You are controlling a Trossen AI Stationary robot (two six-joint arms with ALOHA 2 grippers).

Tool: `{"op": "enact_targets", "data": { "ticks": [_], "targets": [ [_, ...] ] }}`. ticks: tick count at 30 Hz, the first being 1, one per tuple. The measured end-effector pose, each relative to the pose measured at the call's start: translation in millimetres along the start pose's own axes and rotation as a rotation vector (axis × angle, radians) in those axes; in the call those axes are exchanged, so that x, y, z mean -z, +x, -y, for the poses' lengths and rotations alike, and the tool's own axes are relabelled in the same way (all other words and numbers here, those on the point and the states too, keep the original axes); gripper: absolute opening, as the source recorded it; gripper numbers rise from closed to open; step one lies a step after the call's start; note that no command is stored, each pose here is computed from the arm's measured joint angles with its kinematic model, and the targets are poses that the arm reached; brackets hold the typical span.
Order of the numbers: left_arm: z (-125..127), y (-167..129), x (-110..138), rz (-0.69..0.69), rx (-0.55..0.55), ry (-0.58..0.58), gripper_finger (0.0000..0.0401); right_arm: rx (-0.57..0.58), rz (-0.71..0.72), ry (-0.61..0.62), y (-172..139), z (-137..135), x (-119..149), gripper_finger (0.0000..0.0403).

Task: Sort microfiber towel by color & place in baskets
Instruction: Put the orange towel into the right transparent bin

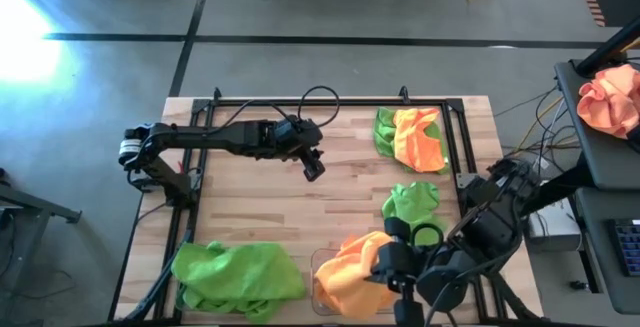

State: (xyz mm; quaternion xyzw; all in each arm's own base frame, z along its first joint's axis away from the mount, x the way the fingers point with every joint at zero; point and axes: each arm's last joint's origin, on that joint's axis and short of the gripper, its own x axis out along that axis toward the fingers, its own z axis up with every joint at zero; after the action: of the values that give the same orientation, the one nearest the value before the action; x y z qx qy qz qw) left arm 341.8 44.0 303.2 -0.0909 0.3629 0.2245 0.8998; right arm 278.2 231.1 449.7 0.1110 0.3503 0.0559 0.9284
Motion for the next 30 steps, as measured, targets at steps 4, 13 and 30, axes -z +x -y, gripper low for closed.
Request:
{"op": "enact_targets", "data": {
  "ticks": [4,13,30],
  "targets": [
    [0.0,-0.1,0.2,-0.003,0.003,0.005,0.0118,0.003,-0.003,0.010,2.0,-0.5,0.6,0.0011],
    [0.6,-0.1,0.5,-0.009,0.022,0.029,0.0118,0.008,0.002,0.040,2.5,2.1,-1.5,0.0054],
    [1.6,-0.2,0.7,-0.017,0.053,0.032,0.0118,-0.061,-0.104,0.050,1.5,2.1,3.5,0.0093]
  ]
}}
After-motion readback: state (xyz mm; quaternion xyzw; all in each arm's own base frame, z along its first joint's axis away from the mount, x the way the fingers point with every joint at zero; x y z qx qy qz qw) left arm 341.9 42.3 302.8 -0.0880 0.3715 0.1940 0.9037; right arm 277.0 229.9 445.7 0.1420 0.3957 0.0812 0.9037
